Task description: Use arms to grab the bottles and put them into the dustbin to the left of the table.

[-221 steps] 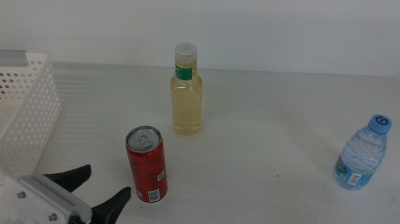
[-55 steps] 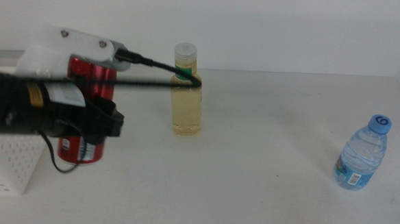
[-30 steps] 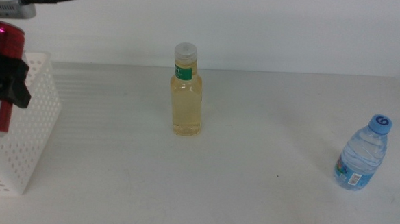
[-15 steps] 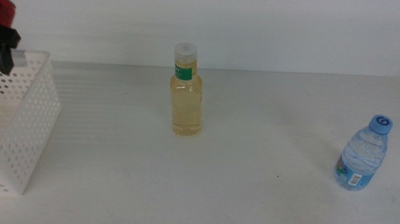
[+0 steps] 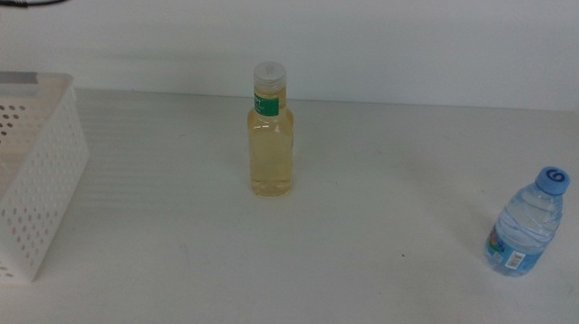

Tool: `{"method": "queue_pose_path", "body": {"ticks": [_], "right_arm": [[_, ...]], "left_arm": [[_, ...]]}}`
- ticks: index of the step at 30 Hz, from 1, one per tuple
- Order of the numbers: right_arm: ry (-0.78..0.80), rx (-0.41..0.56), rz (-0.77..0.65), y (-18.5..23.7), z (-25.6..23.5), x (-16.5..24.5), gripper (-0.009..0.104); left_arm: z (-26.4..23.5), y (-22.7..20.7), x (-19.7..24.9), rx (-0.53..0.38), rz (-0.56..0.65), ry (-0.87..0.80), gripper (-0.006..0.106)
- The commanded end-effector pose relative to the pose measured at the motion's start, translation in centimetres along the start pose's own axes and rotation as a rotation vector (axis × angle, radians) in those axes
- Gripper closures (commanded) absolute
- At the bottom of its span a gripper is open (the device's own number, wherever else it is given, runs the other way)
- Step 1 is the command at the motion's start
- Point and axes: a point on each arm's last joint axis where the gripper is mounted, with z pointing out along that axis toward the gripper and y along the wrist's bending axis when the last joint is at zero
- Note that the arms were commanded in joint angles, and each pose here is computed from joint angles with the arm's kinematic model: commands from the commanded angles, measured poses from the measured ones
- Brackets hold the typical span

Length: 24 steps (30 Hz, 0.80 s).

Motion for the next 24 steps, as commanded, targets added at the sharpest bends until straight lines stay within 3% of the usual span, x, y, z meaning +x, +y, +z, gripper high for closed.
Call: {"method": "queue_pose_path", "body": {"ticks": [1, 24], "right_arm": [[-0.108, 0.018, -0.011, -0.1, -0.3, -1.1, 0.026], [-0.108, 0.018, -0.011, -0.1, -0.3, -1.1, 0.026]], "left_arm": [[-2.2, 0.0, 0.3, 0.006, -0.005, -0.008, 0.106], [8.6, -0.7, -1.0, 0.14, -0.028, 0.203, 0.106]]}}
